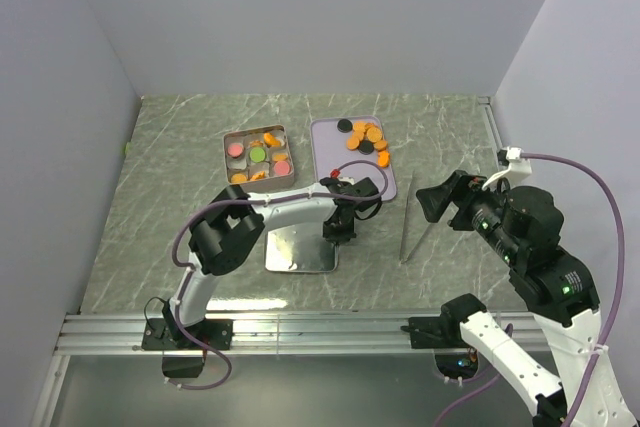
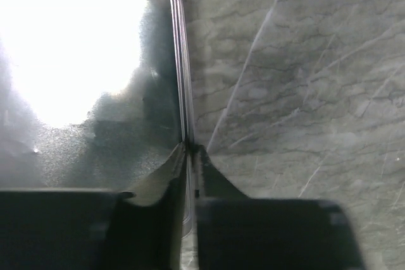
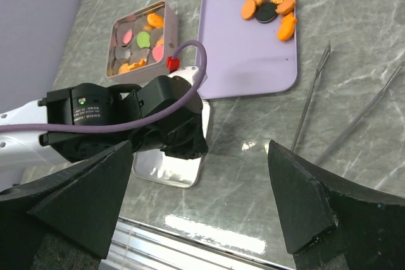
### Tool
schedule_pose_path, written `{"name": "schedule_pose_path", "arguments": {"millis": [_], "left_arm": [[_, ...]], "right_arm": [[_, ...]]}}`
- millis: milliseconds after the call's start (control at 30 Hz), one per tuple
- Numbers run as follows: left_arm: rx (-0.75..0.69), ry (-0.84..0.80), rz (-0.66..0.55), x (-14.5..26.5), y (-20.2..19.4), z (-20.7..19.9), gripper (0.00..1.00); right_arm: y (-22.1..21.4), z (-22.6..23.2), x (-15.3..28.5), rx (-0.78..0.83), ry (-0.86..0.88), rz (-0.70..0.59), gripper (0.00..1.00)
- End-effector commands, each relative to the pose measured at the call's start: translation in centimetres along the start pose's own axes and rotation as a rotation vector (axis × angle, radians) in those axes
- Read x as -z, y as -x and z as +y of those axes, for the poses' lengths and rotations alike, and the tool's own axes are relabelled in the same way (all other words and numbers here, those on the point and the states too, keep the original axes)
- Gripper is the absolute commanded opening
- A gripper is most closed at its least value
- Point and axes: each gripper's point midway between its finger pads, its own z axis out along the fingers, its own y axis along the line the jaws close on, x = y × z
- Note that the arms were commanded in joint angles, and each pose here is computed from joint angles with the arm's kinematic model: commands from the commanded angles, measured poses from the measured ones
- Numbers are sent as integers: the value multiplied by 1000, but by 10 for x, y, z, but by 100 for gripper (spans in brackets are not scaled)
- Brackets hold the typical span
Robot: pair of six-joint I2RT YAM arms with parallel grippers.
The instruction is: Pack the cookies
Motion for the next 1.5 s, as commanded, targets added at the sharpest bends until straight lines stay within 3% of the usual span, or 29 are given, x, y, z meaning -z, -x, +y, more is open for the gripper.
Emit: {"name": "schedule_pose_path", "arguments": {"millis": [0, 67, 200, 400, 467, 600, 700, 867, 967, 1033, 1067, 1100, 1167, 1267, 1300, 1333, 1467], "left_arm": [[-25, 49, 17, -15, -11, 6, 7], [-20, 41, 9, -9, -9, 5, 1], [8, 4, -22, 16, 1, 3, 0], [63, -101, -99, 99, 31, -3, 0], [94, -155, -142, 144, 47, 0, 0], [156, -356, -268, 244, 84, 9, 0], [180, -481, -315, 282, 106, 24, 0], [287, -766, -577, 367, 164, 86, 0], [288, -887, -705, 411, 174, 120, 0], [230, -1001, -781, 445, 174, 129, 0], [206, -1040, -792, 453, 173, 129, 0], [187, -1101, -827, 468, 176, 128, 0], [133, -1205, -831, 484, 169, 127, 0], [86, -1415, -899, 516, 165, 130, 0], [147, -1486, -835, 512, 164, 130, 0], [84, -1550, -929, 533, 163, 134, 0], [46, -1698, -909, 552, 162, 135, 0]], "right_arm": [[3, -1, -3, 26, -2, -15, 93], [2, -2, -4, 23, -8, -14, 93], [4, 1, -3, 10, 1, -20, 93], [44, 27, 8, -18, 61, -83, 93], [62, 43, 10, -34, 103, -99, 94], [90, 74, 4, -68, 193, -109, 94], [109, 98, -4, -85, 271, -107, 95], [115, 134, -39, -137, 450, 2, 96], [112, 151, -63, -257, 568, 108, 96], [116, 181, -56, -273, 799, 165, 96], [105, 182, -74, -405, 823, 267, 96], [118, 198, -62, -358, 985, 232, 96], [119, 206, -70, -434, 1103, 262, 96], [112, 210, -87, -426, 1153, 317, 96], [111, 212, -91, -419, 1163, 325, 96], [109, 214, -93, -411, 1179, 336, 96], [116, 221, -103, -471, 1265, 333, 96]]}}
